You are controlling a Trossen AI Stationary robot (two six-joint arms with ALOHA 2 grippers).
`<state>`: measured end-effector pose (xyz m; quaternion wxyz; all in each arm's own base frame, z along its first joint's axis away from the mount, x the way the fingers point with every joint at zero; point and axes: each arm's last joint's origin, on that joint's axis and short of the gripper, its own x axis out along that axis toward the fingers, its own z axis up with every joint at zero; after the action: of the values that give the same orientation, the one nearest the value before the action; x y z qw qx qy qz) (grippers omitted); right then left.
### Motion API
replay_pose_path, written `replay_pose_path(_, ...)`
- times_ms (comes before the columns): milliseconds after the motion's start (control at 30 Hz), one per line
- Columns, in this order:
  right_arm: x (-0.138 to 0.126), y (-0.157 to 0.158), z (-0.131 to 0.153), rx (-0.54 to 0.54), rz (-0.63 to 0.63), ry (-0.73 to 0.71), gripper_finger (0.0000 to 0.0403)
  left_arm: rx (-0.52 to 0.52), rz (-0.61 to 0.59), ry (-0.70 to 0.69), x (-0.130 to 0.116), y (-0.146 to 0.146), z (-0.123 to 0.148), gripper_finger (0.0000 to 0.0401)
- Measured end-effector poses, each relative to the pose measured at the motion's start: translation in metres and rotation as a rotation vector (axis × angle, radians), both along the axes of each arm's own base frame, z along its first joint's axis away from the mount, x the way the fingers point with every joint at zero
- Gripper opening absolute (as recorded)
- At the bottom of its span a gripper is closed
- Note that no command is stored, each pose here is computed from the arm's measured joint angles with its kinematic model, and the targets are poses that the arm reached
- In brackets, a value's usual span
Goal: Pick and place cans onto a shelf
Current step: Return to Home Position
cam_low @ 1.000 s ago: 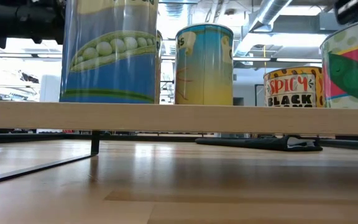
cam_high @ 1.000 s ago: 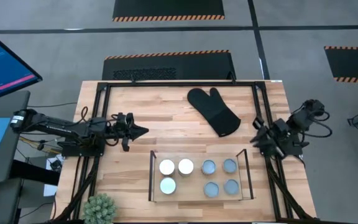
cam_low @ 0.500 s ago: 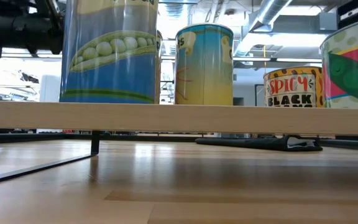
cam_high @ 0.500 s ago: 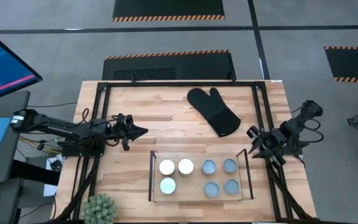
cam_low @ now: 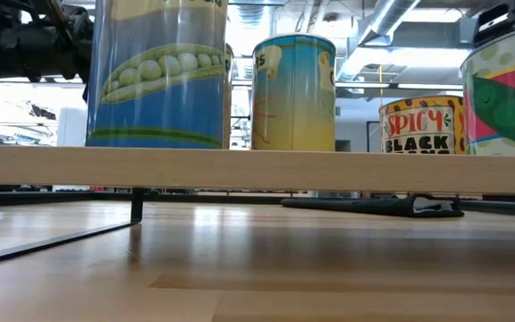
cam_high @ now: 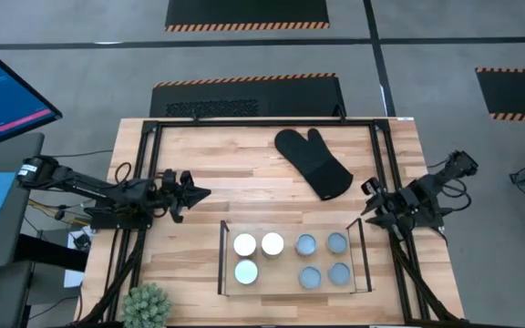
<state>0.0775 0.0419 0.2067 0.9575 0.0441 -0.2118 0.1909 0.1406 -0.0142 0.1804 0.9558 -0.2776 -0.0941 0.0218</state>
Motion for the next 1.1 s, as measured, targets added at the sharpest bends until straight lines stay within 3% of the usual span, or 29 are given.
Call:
replay_pose_path(200,0.007,-0.005,-0.01,-0.028,-0.08,0.102,0.0108,0.166,-0.066,0.024,0.001,-0.003,-0.002,0.0)
replay_pose_path(400,0.012,-0.011,-0.017,0.0,-0.137,0.193,0.0108,0.254,-0.169,0.027,0.001,-0.006,-0.003,0.0)
replay_pose_path(467,0.012,-0.014,-0.016,-0.002,-0.166,0.185,0.0108,0.247,-0.115,0.019,0.001,-0.004,-0.002,0.0)
replay_pose_path(567,0.013,-0.018,-0.015,0.013,-0.203,0.172,0.0108,0.154,-0.004,0.019,0.001,0.002,-0.001,0.0)
replay_pose_path(767,0.014,-0.019,-0.018,0.064,-0.14,0.223,0.0108,0.164,-0.1,0.031,-0.007,-0.002,0.0,0.0)
replay_pose_path(900,0.015,-0.019,-0.021,0.057,-0.134,0.247,0.0108,0.161,-0.055,0.059,-0.015,-0.002,0.0,0.0)
replay_pose_path(1100,0.016,-0.023,-0.021,0.035,-0.198,0.254,0.0108,0.253,-0.037,0.07,-0.027,-0.001,0.0,0.0)
